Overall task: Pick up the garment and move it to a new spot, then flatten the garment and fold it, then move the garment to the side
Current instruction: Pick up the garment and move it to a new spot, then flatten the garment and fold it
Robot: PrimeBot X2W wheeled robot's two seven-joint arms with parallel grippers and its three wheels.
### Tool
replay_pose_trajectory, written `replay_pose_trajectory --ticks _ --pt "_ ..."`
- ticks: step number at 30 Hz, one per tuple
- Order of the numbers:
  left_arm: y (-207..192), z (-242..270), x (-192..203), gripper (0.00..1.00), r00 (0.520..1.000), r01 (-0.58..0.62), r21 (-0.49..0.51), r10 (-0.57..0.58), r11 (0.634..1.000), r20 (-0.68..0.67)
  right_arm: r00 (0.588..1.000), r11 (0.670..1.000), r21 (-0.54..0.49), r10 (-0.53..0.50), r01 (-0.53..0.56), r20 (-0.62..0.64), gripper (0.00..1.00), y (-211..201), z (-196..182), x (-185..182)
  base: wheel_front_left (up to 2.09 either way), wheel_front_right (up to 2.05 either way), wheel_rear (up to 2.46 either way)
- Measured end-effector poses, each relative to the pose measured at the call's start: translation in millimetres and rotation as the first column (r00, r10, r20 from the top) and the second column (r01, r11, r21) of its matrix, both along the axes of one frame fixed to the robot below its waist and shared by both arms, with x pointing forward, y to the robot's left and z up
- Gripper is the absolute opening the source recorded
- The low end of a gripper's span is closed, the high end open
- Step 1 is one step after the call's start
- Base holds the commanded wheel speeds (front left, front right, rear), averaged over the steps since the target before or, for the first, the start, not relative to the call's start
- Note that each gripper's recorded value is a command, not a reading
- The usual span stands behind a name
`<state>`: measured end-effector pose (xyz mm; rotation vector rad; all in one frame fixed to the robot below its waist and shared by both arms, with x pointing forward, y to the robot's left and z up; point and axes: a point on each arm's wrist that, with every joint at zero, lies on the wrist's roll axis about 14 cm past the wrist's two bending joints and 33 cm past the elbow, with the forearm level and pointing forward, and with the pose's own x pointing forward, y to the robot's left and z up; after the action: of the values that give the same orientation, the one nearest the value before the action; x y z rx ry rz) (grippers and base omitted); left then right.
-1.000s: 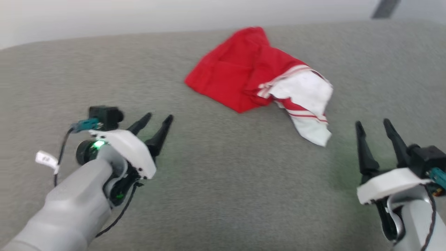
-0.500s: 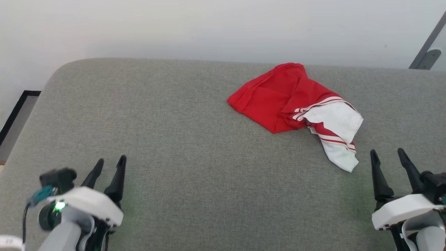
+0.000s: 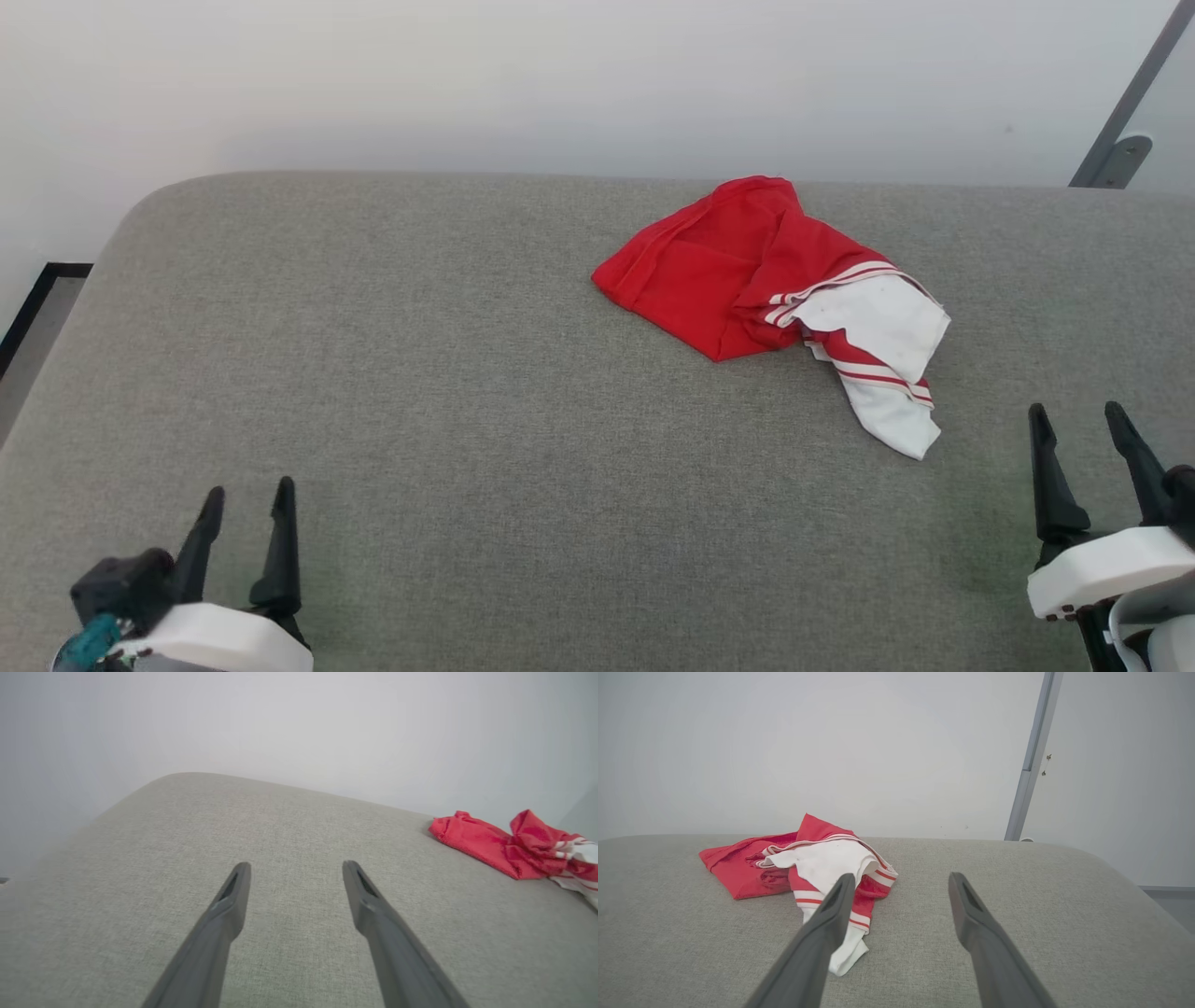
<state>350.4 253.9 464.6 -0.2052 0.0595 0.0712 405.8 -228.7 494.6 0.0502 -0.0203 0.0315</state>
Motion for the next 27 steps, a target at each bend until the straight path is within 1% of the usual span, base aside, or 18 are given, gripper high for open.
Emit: replay_pose_trajectory --ticks 5,8,9,11,13,27 --pt "-3.4 13.7 -4.0 1.0 0.999 0.002 0.089 -0.005 0.996 0.043 1.0 1.0 0.012 -0.002 0.001 0.025 1.0 2.4 7.3 -0.6 0.0 0.0 0.0" --pt "-3.0 24.3 -5.1 1.0 0.997 -0.016 0.11 0.007 0.994 0.079 0.999 1.0 0.017 0.002 -0.003 0.038 1.0 5.3 11.1 -1.6 0.0 0.0 0.0" --pt "-3.1 29.1 -4.8 1.0 0.996 -0.014 0.138 0.002 0.99 0.09 0.999 1.0 0.017 0.004 -0.005 0.044 1.0 5.9 13.1 -1.6 0.0 0.0 0.0" --pt "-4.1 38.6 -3.5 1.0 0.993 -0.02 0.155 0.001 0.988 0.12 0.999 1.0 0.016 0.006 -0.007 0.051 1.0 6.3 15.5 -1.8 0.0 0.0 0.0" --pt "-6.1 40.4 -5.9 1.0 0.992 -0.019 0.176 -0.003 0.984 0.124 0.998 1.0 0.016 0.007 -0.008 0.055 1.0 6.6 16.7 -2.1 0.0 0.0 0.0" --pt "-9.9 27.2 -8.6 1.0 0.996 -0.021 0.159 0.008 0.987 0.087 0.999 1.0 0.017 0.02 -0.021 0.026 1.0 11.5 6.2 1.9 0.0 0.0 0.0"
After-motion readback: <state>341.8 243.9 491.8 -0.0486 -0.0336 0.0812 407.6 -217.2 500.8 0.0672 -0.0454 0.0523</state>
